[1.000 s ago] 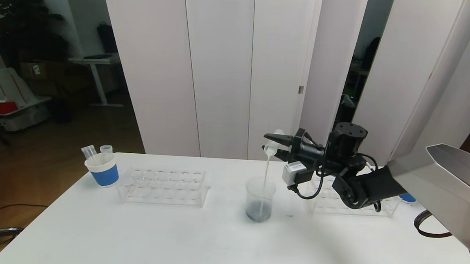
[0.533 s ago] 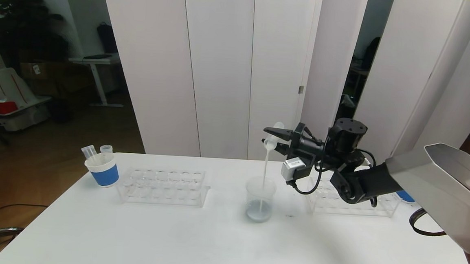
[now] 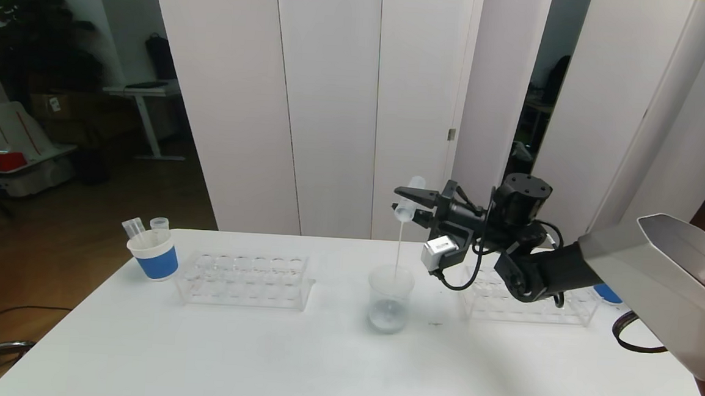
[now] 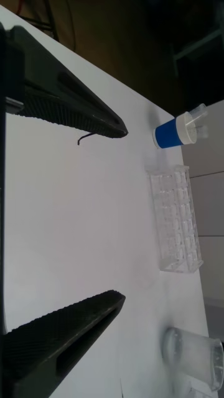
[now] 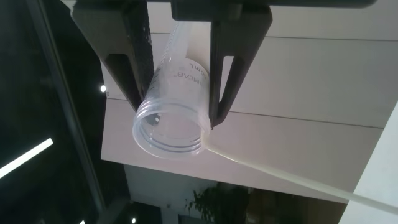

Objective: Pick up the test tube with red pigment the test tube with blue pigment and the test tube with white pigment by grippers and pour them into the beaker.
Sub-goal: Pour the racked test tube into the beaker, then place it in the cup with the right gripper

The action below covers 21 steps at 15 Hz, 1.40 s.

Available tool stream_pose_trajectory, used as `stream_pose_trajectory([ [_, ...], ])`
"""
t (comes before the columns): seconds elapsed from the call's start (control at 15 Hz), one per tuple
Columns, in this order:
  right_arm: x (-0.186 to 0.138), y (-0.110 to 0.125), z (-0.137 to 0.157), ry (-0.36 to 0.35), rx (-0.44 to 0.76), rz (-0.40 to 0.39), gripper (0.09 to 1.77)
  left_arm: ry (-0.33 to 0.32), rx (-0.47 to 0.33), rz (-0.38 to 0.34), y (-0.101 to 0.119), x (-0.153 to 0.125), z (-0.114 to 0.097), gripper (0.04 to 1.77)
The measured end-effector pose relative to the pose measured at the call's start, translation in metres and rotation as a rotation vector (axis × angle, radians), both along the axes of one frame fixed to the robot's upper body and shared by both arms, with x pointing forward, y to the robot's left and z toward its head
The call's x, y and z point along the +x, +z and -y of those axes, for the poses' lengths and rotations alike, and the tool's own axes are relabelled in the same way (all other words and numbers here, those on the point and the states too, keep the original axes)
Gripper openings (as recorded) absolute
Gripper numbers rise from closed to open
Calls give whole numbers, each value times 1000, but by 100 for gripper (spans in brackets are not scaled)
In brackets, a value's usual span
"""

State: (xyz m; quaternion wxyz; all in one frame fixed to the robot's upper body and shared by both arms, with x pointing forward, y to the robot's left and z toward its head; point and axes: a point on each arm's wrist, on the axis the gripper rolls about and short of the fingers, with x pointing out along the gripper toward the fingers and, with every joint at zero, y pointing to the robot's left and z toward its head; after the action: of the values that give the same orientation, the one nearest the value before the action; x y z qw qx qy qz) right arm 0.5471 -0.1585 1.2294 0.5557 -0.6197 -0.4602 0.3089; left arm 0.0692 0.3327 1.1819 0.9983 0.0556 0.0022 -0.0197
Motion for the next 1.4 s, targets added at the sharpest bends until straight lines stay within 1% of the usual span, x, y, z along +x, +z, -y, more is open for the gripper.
stream_pose_trajectory([
  [0.13,1,3,-1,16,-6,30,59,0,0,0,0,0,0,175],
  [0.33,3,7,-2,19,-12,83,59,0,0,0,0,0,0,175],
  [0.67,4,14,-3,29,-1,130,59,0,0,0,0,0,0,175],
  [1.07,2,16,-7,39,5,129,59,0,0,0,0,0,0,175],
  [1.27,0,25,-6,23,17,134,59,0,0,0,0,0,0,175],
  [1.4,-2,34,-6,-7,37,123,59,0,0,0,0,0,0,175],
])
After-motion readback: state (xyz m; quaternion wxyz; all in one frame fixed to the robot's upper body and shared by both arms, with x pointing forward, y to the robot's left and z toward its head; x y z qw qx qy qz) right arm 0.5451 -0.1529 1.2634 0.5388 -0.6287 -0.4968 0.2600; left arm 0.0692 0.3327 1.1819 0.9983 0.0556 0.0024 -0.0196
